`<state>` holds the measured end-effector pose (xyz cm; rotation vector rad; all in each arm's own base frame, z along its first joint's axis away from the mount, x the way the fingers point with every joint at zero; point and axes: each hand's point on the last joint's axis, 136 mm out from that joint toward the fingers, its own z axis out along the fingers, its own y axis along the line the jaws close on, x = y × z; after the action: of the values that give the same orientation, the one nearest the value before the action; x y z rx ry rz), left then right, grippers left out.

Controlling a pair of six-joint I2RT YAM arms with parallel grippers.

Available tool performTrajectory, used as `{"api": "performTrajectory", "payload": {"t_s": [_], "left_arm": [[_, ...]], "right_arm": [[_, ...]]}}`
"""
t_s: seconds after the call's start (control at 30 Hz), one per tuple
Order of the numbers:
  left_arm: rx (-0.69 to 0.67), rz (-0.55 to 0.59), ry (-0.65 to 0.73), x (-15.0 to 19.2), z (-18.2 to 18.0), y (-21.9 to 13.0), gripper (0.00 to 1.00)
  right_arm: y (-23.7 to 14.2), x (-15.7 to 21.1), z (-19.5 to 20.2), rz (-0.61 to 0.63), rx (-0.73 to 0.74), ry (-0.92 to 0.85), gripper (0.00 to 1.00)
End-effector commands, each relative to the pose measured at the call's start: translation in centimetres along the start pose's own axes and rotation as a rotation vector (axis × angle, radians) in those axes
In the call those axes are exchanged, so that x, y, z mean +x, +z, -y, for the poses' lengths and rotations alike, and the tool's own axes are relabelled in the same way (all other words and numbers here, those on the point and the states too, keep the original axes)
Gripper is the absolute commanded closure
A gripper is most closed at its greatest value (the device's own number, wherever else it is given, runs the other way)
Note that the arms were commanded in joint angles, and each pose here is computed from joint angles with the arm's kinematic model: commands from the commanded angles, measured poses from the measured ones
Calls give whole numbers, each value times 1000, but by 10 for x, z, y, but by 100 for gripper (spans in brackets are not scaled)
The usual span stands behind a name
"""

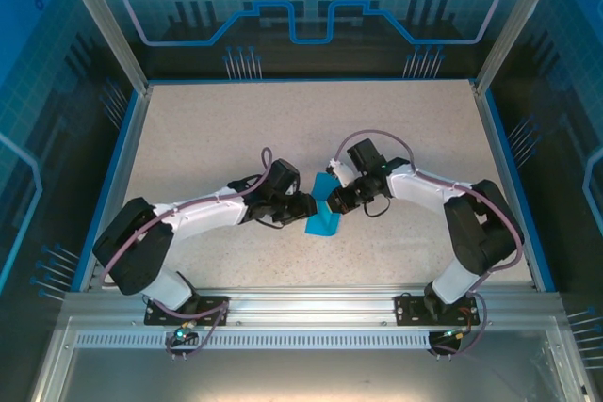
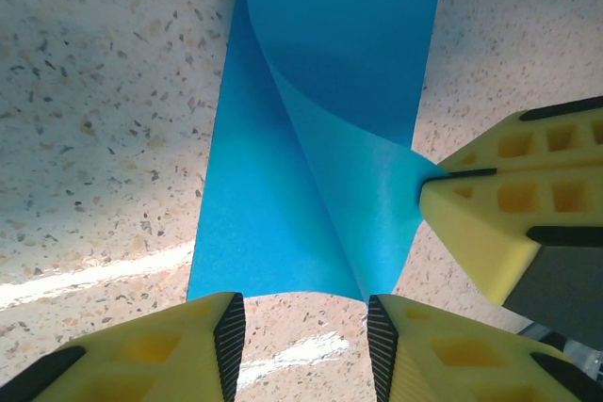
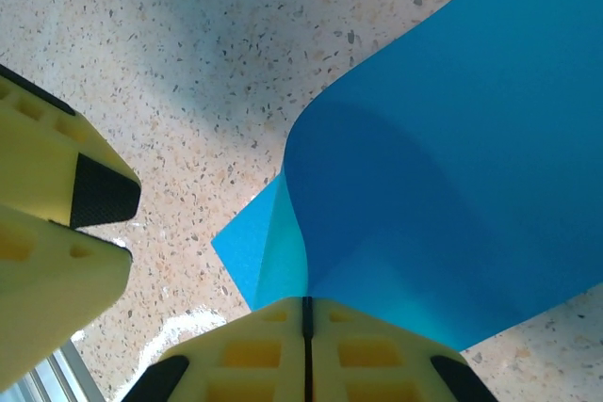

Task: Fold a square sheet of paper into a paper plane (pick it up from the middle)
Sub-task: Fold the triangle a second time at the center of the table.

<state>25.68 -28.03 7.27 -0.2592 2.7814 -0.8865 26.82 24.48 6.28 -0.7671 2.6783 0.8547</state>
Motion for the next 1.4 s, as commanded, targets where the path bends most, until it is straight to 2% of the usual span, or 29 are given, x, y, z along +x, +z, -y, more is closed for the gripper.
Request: {"api": "performTrajectory", "payload": {"t_s": [0.0, 0.23, 0.63, 1.37], "left_arm": [[8, 0, 27, -1, 8, 4, 57], [8, -21, 30, 3, 11, 11, 57], [-4, -29, 30, 3, 14, 19, 58], [-3, -46, 39, 5, 18, 27, 59]], "right_arm": [[-1, 7, 1, -50, -10, -5, 92], [-2, 11, 15, -104, 72, -7, 91], [8, 3, 28, -158, 124, -37, 91], [9, 12, 32, -180, 198, -41, 90]]}}
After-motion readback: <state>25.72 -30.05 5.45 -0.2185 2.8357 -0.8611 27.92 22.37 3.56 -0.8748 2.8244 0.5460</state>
